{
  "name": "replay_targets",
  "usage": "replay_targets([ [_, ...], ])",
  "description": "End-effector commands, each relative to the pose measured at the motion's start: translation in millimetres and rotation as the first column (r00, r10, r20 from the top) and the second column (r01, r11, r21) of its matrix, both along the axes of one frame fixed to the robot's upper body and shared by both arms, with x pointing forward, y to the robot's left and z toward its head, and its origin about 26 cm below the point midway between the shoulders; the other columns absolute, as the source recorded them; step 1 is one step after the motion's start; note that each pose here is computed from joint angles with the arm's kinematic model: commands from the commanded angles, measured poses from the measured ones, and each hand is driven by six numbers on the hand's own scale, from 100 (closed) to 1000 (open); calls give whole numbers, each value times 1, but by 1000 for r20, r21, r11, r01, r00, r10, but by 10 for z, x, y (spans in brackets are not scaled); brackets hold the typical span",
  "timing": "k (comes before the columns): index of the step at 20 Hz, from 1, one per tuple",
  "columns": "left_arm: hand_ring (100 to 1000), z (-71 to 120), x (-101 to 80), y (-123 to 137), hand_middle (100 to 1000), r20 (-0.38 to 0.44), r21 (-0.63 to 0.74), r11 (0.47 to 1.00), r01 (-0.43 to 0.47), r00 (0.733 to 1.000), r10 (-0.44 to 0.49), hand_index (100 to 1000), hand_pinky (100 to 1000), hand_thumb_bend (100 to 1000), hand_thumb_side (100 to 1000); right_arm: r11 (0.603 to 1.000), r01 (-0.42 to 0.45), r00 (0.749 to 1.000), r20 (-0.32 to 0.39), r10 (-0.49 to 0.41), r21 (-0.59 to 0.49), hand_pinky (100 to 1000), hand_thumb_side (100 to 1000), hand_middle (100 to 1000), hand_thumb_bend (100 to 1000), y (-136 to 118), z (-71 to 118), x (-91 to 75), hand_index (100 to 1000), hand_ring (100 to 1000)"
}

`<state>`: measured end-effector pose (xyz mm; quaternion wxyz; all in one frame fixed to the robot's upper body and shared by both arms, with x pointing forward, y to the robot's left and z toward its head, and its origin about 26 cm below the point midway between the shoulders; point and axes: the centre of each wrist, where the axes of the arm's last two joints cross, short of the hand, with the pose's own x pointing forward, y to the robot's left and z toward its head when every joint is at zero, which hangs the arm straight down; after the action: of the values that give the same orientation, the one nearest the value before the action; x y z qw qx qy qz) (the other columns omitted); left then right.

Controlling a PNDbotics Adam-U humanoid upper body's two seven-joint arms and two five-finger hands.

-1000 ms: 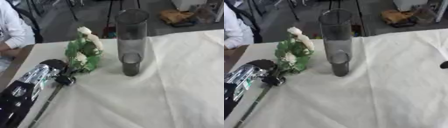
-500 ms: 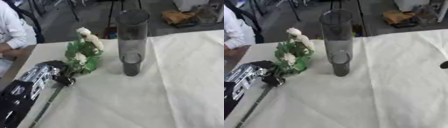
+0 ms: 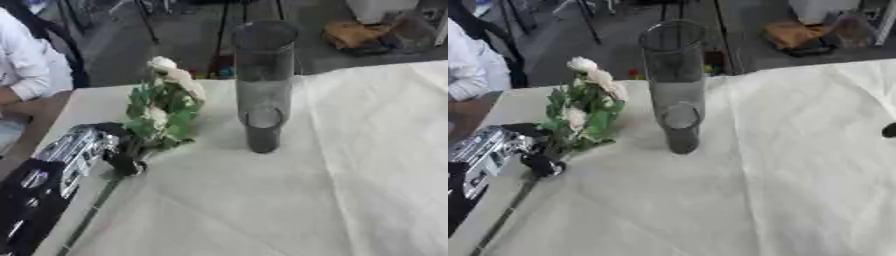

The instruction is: Arrange flowers into the vase.

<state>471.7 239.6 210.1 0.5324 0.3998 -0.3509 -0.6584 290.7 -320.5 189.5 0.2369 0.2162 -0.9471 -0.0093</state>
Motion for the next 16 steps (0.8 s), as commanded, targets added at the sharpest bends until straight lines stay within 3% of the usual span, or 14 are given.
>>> replay_targets([
  [1,200,-87,5,29,318,-20,22,1000,-16,1000,16,566,100,187,339,1000,-3,1000,24,3,-17,552,807,527,100,1,79,-18,738,701],
  [7,122,-100,11,26,228,2,33,999,-29,1000,29,457,100,100,304,1000,-4,1000,25,4,-19,553,805,527,100,6,77,-17,738,701],
  [16,100,-135,2,46,109,28,0,999,-38,999,38,318,100,100,297,1000,-4,1000,26,4,-18,553,803,526,100,3,74,-18,738,700],
])
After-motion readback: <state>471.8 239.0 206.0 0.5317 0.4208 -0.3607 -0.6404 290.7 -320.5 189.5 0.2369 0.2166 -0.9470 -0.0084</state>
